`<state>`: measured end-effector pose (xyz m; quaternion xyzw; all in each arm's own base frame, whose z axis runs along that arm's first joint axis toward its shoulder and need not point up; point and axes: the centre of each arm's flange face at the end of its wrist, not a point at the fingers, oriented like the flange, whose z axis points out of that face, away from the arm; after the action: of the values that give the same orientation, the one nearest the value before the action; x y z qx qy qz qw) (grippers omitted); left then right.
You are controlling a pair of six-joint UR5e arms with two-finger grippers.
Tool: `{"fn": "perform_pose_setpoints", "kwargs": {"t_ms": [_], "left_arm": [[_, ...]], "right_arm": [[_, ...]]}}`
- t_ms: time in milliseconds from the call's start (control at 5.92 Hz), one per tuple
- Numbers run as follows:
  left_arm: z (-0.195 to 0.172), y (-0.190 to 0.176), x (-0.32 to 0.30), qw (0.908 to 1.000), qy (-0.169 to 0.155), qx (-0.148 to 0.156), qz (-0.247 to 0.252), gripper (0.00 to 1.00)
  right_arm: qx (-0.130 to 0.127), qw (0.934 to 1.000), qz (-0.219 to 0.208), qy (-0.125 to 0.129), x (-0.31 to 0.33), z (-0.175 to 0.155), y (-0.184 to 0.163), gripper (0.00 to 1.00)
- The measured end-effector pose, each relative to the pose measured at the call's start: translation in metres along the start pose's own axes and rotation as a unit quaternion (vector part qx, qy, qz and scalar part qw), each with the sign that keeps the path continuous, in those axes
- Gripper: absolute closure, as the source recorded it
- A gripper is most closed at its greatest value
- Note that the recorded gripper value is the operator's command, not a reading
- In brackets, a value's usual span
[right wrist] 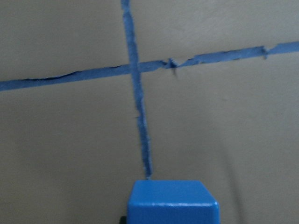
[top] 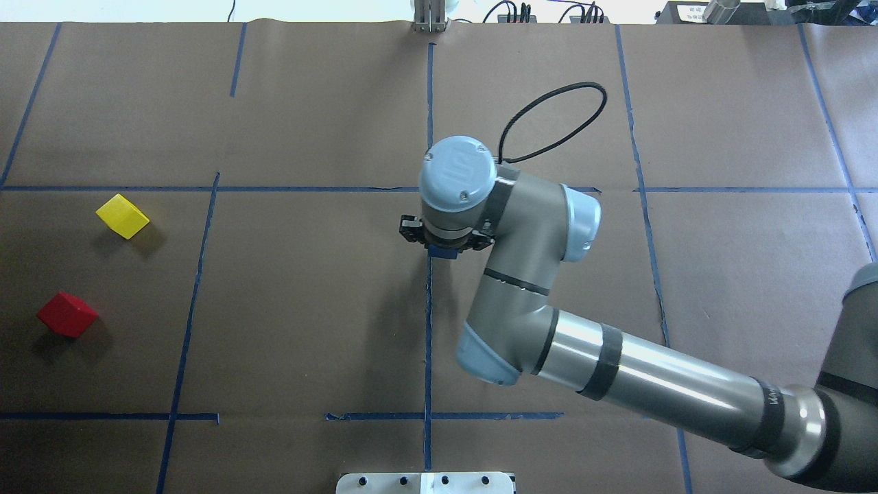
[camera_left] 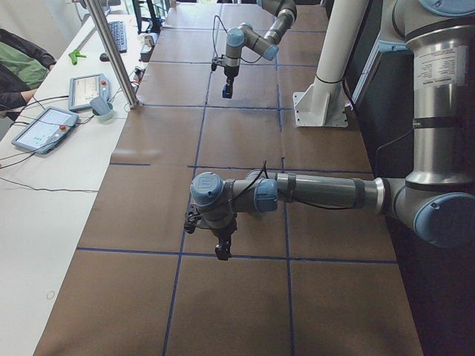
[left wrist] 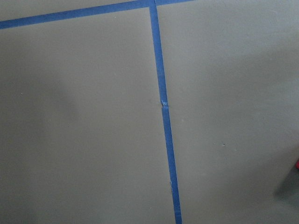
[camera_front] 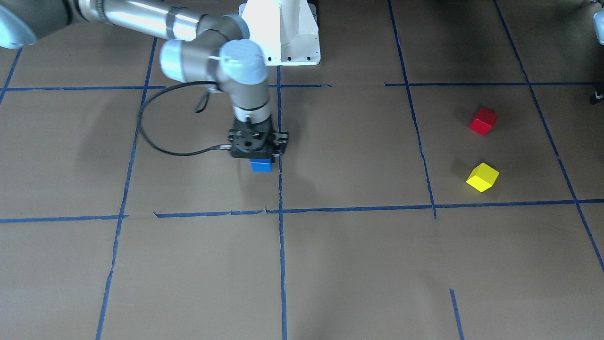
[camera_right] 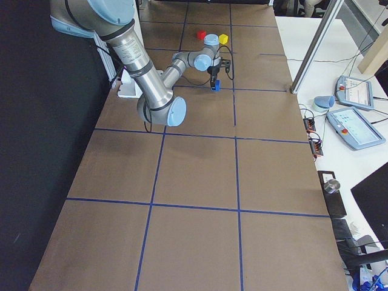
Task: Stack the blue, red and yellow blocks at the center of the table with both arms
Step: 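Carry the blue cube with the right gripper to the table center and release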
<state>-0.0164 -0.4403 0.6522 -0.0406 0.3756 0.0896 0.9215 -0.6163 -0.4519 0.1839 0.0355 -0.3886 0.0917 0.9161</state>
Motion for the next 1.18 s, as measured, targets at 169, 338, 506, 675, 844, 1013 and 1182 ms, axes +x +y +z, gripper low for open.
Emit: {"fn": "perform_pose_setpoints", "kwargs": {"t_ms": [169,338,506,675,844,1013,1182], "left_arm": [[0.0,0.0,0.0,1.0,0.0,-0.001,-0.001,0.0],[0.001,0.0,-0.001,1.0,0.0,-0.001,-0.001,0.0],[0.001,0.0,-0.001,1.0,0.0,-0.001,-0.001,0.0],[0.001,0.0,-0.001,1.0,0.0,-0.001,-0.001,0.0],[0.001,0.0,-0.001,1.0,0.0,-0.001,-0.001,0.0],[0.0,0.0,0.0,1.0,0.0,-0.001,0.0,0.0],[0.0,0.0,0.0,1.0,0.0,0.0,0.0,0.0]], "right_arm": [[-0.001,1.0,0.003,0.001,-0.022,0.002,0.014,0.81],[-0.002,1.0,0.001,0.004,-0.027,0.005,0.02,0.77],[-0.003,1.0,-0.002,0.008,-0.025,0.009,0.022,0.45],[-0.004,0.9999,-0.005,0.013,-0.02,0.015,0.023,0.04],[-0.005,0.9998,-0.012,0.017,-0.014,0.02,0.023,0.01],[-0.005,0.9996,-0.022,0.019,-0.012,0.022,0.022,0.01],[-0.004,0.9995,-0.028,0.015,-0.012,0.018,0.02,0.01]]}}
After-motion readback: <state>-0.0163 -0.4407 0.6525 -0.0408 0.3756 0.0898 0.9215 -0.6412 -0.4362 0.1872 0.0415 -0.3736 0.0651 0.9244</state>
